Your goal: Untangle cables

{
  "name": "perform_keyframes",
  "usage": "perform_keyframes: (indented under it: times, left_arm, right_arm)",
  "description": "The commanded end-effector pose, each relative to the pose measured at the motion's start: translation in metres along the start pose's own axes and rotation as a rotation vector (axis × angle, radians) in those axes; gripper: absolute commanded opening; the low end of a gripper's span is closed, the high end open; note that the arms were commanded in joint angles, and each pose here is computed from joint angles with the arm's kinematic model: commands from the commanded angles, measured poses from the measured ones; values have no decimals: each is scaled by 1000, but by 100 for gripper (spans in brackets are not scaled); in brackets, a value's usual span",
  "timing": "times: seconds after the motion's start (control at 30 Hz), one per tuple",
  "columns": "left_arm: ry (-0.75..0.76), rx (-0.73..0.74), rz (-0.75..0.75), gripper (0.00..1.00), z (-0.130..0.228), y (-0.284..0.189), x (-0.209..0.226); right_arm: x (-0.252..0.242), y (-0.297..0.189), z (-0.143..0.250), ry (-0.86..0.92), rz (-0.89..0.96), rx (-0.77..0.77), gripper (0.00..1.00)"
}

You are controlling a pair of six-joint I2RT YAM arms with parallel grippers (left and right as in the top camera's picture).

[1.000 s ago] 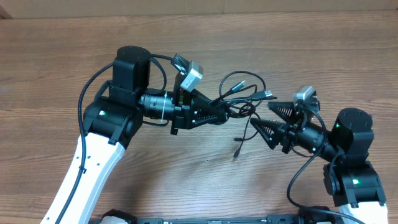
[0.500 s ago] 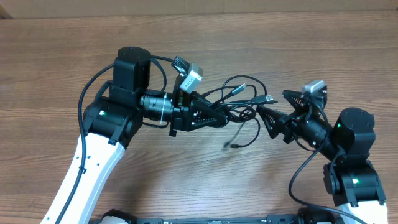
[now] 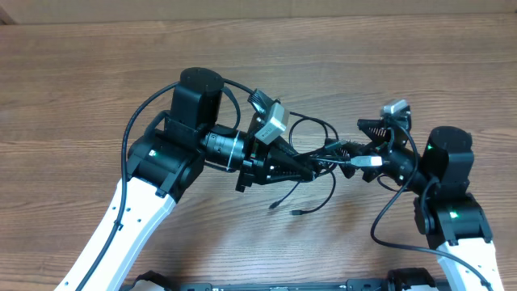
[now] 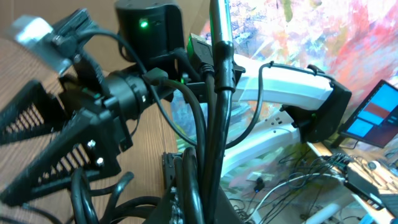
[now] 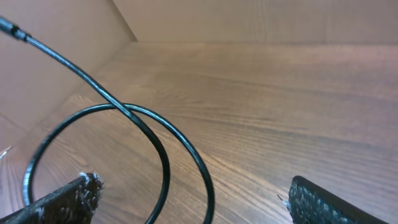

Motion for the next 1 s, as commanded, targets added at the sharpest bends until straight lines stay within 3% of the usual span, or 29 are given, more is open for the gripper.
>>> perform_keyframes:
  times: [0.0,0.47,0.67,0.97]
  left_arm:
    - [83,-4,37,4,-7,0,-12]
    - [168,-23,52,4,-16,-2,-15]
    - [82,-52,4,4,-19,-15,-8]
    - [-86,-110,-133,4,-19,-38,9]
  right_arm:
    - [-1,4,-2,3,-20,15,96]
    - [-5,8,39,180,-11,240,98]
    - [-18,2,58,333,201,348,98]
    - [-21,-1,59,542,270,334,99]
Point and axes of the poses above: each gripper's point midway between its finger pads, its own y axis out along the fingers, its own x axis along the line the jaws close on, z = x × y, the point moved 8 cm from there along -y, back along the fingers, and after that the axes turned 10 degrees about -y, right-handed, at the moved point
